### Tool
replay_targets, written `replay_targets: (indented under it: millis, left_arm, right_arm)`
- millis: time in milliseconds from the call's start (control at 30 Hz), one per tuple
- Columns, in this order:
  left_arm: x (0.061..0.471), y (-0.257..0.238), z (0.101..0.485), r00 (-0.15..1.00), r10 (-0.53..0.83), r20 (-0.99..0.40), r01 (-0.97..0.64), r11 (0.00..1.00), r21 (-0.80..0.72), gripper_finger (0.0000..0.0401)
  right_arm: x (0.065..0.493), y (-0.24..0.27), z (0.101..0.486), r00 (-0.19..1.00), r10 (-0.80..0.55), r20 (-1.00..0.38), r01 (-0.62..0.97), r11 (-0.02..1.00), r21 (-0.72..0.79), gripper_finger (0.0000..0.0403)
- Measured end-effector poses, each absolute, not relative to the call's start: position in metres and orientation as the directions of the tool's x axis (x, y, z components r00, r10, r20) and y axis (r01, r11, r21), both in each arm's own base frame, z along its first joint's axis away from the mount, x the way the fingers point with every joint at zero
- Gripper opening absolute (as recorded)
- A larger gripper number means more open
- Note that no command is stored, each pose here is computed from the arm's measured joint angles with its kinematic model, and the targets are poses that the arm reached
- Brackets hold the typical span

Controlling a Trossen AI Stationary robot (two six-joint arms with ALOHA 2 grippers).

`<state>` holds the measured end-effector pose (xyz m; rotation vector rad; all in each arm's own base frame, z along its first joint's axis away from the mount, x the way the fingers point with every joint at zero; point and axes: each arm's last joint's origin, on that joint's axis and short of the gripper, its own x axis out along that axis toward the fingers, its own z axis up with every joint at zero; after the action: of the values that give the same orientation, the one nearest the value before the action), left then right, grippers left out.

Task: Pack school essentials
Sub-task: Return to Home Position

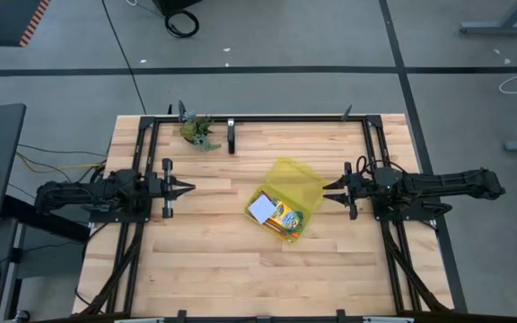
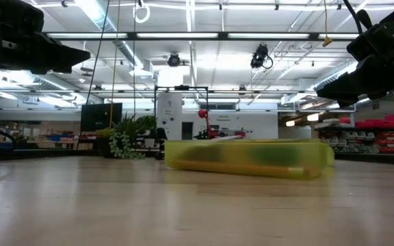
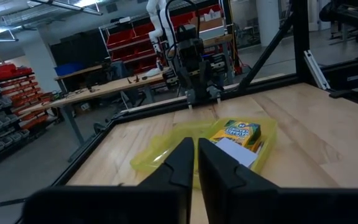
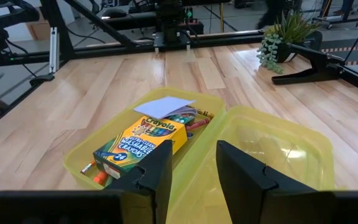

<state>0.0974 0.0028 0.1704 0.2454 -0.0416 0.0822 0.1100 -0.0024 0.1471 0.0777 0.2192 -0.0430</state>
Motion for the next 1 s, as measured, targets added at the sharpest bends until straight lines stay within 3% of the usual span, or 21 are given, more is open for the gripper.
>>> replay_targets:
  millis: [567,1000]
  left_arm:
    - [0.0974,0.0028,0.1704,0.996,0.076,0.051,-0.086,0.967,0.241,0.0021]
    - [0.0974,0.0028,0.1703,0.996,0.076,0.050,-0.086,0.967,0.241,0.0036]
  right_arm:
    - [0.1100,-0.0024,0.1471,0.975,-0.034,-0.219,0.051,0.996,0.072,0.0131]
    - [0.1100,-0.0024,0.1471,0.975,-0.034,-0.219,0.051,0.996,0.072,0.0131]
